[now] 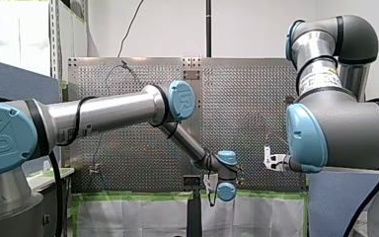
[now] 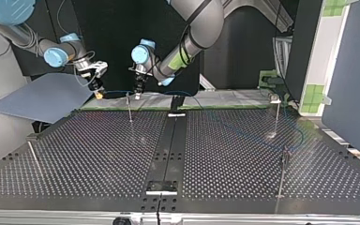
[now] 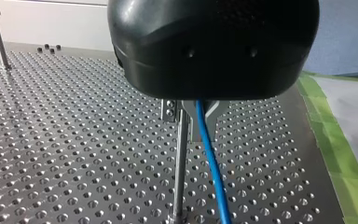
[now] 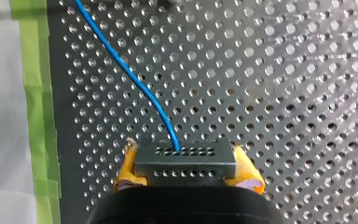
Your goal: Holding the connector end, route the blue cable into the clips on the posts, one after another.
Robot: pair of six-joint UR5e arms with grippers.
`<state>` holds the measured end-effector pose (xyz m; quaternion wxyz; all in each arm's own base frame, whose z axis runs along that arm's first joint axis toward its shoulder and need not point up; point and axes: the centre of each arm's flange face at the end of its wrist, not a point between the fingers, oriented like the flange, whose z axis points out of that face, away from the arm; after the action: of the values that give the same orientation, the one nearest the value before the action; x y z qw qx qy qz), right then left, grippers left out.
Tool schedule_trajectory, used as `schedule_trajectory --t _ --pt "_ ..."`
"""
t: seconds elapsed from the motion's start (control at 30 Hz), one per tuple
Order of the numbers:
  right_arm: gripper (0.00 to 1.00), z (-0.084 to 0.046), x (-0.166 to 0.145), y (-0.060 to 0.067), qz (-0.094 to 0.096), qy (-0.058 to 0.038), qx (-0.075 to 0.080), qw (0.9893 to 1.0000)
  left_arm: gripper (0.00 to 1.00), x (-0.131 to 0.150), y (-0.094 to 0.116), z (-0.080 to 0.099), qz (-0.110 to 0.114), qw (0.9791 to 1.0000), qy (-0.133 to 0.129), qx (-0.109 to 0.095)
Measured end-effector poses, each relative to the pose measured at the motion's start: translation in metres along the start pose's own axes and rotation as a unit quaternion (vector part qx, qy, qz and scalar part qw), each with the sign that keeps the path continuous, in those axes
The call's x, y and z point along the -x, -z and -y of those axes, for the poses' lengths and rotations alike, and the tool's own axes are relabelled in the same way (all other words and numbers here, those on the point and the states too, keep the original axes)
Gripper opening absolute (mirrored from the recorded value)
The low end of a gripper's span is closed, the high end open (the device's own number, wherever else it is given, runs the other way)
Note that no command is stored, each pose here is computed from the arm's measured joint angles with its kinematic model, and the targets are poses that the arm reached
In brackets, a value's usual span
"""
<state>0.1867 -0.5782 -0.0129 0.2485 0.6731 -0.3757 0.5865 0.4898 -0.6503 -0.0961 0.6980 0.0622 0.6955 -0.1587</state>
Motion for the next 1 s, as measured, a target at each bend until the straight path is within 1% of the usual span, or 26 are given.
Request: schedule_trajectory --t 0.07,0.2,0.33,0.43,0.6,0.73,0.83,1.0 --pt "0.0 0.0 -0.001 -0.001 -0.001 -0.003 0.005 1.0 0.0 0.0 0.0 0.0 0.0 1.0 0.003 -0.003" --pt "0.0 0.002 -0.001 -0.002 -0.003 -0.0067 0.006 1.0 0.0 0.0 -0.001 0.001 -0.001 0.9999 0.009 -0.009" --pt "0.0 0.007 -0.001 -0.004 -0.003 -0.0086 0.001 1.0 0.0 0.0 -0.002 0.0 0.0 0.9998 0.013 -0.012" --pt "0.0 0.013 -0.001 -0.007 -0.005 -0.0096 -0.005 0.9999 0.0 0.001 -0.005 -0.004 0.0 0.9997 0.021 -0.011" --pt "0.0 0.019 -0.002 -0.01 -0.009 -0.013 -0.011 0.9998 0.0 0.001 -0.006 -0.006 -0.002 0.9997 0.023 -0.01" --pt "0.0 0.021 -0.002 -0.011 -0.011 -0.0164 -0.012 0.9997 0.0 0.0 -0.007 -0.007 -0.004 0.9997 0.023 -0.01" --pt "0.0 0.021 -0.003 -0.012 -0.016 -0.0201 -0.012 0.9996 0.0 0.001 -0.009 -0.01 -0.004 0.9996 0.026 -0.012" --pt "0.0 0.02 -0.004 -0.014 -0.024 -0.0256 -0.012 0.9993 0.0 0.002 -0.013 -0.011 0.001 0.9989 0.044 -0.017"
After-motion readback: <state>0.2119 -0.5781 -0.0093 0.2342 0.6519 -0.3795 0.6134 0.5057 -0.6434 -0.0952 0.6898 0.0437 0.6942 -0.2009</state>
